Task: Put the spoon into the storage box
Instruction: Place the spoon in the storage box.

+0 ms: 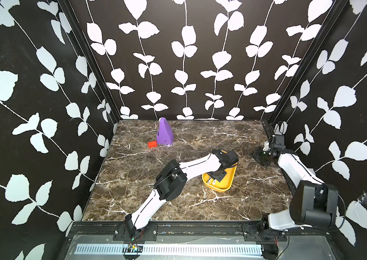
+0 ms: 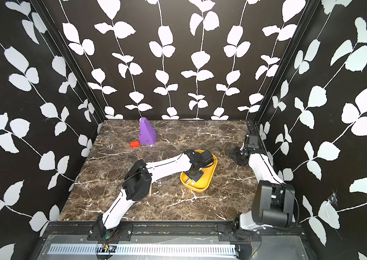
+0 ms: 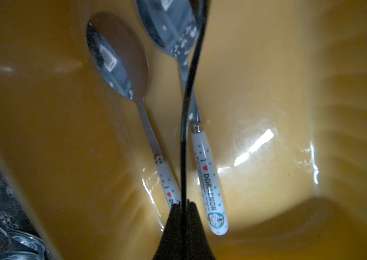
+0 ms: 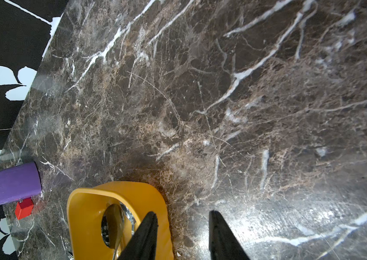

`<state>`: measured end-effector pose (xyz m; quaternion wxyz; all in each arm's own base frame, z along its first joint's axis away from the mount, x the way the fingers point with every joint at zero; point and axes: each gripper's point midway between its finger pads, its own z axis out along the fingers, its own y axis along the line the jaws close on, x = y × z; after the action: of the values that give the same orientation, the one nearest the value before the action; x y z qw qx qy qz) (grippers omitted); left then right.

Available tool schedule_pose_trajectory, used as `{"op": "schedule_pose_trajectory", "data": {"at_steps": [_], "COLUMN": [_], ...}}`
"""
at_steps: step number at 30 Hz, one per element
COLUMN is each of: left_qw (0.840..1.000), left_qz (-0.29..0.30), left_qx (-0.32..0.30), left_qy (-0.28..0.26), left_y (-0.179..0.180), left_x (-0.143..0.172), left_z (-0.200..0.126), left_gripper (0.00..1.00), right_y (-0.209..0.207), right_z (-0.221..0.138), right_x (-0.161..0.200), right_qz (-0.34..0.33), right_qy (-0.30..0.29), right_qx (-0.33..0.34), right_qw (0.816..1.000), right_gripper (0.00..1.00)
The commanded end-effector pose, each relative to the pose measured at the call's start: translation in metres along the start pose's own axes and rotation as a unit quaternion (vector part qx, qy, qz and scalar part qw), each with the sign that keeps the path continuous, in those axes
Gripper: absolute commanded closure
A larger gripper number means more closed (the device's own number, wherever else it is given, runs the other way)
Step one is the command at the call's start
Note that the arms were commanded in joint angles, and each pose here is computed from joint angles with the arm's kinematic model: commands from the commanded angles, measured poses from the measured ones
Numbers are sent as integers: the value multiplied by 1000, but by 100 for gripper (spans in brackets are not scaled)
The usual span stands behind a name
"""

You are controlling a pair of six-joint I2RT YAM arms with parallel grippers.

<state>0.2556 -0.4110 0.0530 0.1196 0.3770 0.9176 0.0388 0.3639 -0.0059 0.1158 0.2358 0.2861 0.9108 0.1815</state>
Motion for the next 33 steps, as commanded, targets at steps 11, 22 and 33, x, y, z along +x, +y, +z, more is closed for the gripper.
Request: {"op": "schedule_pose_trajectory", "data": {"at_steps": [11,22,33], "left_qw": [999,999,999], "left_qz": [21,30,30], "left_qx": [-27,-24,5], "left_qy": [14,31,19], "left_y": [-10,-15,-25], "left_x": [3,8,6], "left_z": [1,9,-7], "left_gripper": [100,87,74], "right_y": [-11,-12,-13], "right_z": [9,12,14], "right_x": [14,14,15], "right_qz": [4,7,8], "right_qy": [23,25,29], "right_qx": [7,10,10], "right_qw": [1000,1000,999], "right_gripper": [59,59,59]}}
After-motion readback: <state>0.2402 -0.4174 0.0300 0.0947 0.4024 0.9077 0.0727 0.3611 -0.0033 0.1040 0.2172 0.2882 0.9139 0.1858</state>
